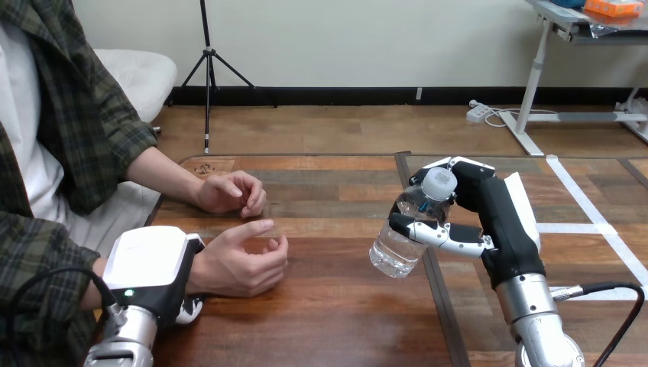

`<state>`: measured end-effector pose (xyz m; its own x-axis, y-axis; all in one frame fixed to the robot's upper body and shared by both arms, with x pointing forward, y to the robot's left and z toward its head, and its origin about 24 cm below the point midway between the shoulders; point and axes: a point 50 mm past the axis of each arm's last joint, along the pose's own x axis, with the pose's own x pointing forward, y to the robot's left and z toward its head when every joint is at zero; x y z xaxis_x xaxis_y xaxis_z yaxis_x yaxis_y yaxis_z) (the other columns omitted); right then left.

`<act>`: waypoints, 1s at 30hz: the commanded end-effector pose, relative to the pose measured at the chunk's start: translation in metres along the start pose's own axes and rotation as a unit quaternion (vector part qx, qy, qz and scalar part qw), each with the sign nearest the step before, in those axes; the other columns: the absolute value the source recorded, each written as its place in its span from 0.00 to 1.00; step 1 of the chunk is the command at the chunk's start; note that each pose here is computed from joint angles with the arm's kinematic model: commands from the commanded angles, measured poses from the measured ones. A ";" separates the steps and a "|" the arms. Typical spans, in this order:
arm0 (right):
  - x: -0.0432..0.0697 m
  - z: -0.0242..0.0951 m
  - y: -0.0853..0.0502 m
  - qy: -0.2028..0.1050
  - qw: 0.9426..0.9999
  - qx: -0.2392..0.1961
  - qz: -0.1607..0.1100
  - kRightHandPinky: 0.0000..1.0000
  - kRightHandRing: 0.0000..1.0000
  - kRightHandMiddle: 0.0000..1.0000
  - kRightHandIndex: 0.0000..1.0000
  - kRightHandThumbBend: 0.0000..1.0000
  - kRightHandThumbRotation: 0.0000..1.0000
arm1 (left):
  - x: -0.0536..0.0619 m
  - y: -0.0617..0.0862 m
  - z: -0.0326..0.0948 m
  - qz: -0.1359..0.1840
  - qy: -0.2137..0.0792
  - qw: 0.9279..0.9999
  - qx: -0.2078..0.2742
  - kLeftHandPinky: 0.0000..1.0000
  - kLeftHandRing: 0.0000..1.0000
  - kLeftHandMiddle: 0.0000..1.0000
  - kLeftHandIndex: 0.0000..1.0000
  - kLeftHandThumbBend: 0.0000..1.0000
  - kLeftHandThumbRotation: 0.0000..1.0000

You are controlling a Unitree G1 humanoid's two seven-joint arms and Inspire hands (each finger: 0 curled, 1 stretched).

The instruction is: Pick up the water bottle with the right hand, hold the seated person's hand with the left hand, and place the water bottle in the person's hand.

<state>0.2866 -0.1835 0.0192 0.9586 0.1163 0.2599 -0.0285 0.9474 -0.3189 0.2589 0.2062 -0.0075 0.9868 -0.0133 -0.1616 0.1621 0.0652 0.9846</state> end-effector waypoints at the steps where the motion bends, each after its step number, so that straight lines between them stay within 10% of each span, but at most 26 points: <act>1: 0.026 0.029 -0.018 -0.077 0.997 -0.008 -0.025 0.39 0.43 0.48 0.49 0.73 0.00 | 0.008 -0.009 0.025 -0.017 -0.027 0.999 -0.027 0.57 0.61 0.64 0.64 0.79 0.00; 30: 0.027 0.030 -0.018 -0.082 0.996 -0.004 -0.019 0.39 0.43 0.48 0.49 0.73 0.00 | 0.014 -0.021 0.028 -0.026 -0.017 0.999 -0.038 0.57 0.61 0.63 0.63 0.78 0.00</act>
<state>0.2867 -0.1919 0.0212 0.9585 0.1253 0.2559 -0.0313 0.9390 -0.3426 0.2692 0.1988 -0.0150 0.9895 0.0088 -0.1440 0.1420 0.1181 0.9828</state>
